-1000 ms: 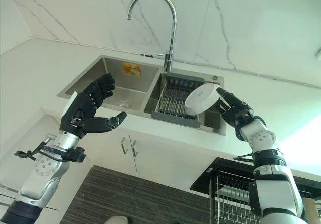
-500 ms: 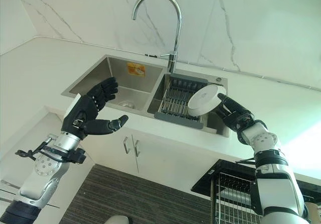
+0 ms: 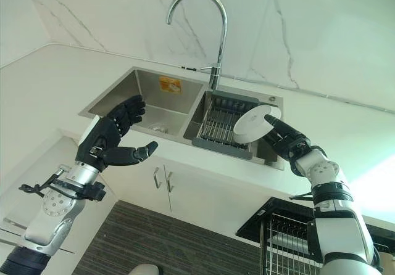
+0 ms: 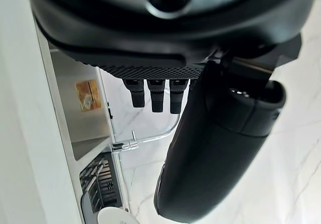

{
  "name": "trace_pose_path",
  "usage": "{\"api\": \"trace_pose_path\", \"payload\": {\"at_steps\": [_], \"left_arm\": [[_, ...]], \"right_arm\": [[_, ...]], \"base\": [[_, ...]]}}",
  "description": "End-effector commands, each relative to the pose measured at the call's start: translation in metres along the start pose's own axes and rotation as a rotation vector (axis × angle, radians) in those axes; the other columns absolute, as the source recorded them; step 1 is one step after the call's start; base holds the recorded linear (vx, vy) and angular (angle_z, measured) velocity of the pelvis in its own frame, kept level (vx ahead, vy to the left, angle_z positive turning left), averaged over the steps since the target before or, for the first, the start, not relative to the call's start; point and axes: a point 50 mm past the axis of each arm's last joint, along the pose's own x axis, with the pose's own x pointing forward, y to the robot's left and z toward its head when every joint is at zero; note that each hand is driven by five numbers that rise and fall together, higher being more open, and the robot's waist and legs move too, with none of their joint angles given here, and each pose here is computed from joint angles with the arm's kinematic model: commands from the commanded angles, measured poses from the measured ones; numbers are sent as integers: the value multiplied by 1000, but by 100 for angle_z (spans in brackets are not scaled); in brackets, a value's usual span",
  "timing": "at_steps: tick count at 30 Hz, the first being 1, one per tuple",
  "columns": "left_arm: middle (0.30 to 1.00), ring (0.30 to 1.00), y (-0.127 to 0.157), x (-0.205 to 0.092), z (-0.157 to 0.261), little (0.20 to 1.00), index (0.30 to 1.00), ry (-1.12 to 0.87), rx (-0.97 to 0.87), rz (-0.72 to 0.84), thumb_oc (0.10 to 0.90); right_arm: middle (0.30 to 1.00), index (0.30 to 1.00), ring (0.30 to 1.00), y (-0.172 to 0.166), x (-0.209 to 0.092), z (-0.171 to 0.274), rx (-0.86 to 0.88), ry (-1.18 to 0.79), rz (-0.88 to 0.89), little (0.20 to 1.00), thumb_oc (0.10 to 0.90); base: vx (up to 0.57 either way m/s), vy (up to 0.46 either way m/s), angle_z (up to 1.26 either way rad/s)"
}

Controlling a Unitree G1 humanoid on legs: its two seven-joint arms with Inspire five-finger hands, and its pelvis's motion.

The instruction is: Place the dishes in the dishwasher.

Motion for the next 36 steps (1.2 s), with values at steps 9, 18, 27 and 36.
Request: {"api": "trace_pose_path", "payload": {"at_steps": [9,18,27,36], "left_arm": [[900,900,6,9,43,900,900,-211,17,-13,800],[900,900,8,7,41,900,900,-188,18,-27,800],[900,900,6,4,34,900,900,-130,9,-53,800],[900,900,3,5,32,900,900,-114,15,-69,800]], "right_arm": [[900,900,900,76,-11,48,-42,-169,235,900,800],[300,300,300,79,-8,51,-37,-183,213,300,400],[300,300,300,61,-2,56,-130,-186,65,300,400],[300,300,300,60,-3,65,-278,-248,14,300,400]], "base": [[19,4,5],[38,-4,8],[35,2,12],[-11,14,5]]}}
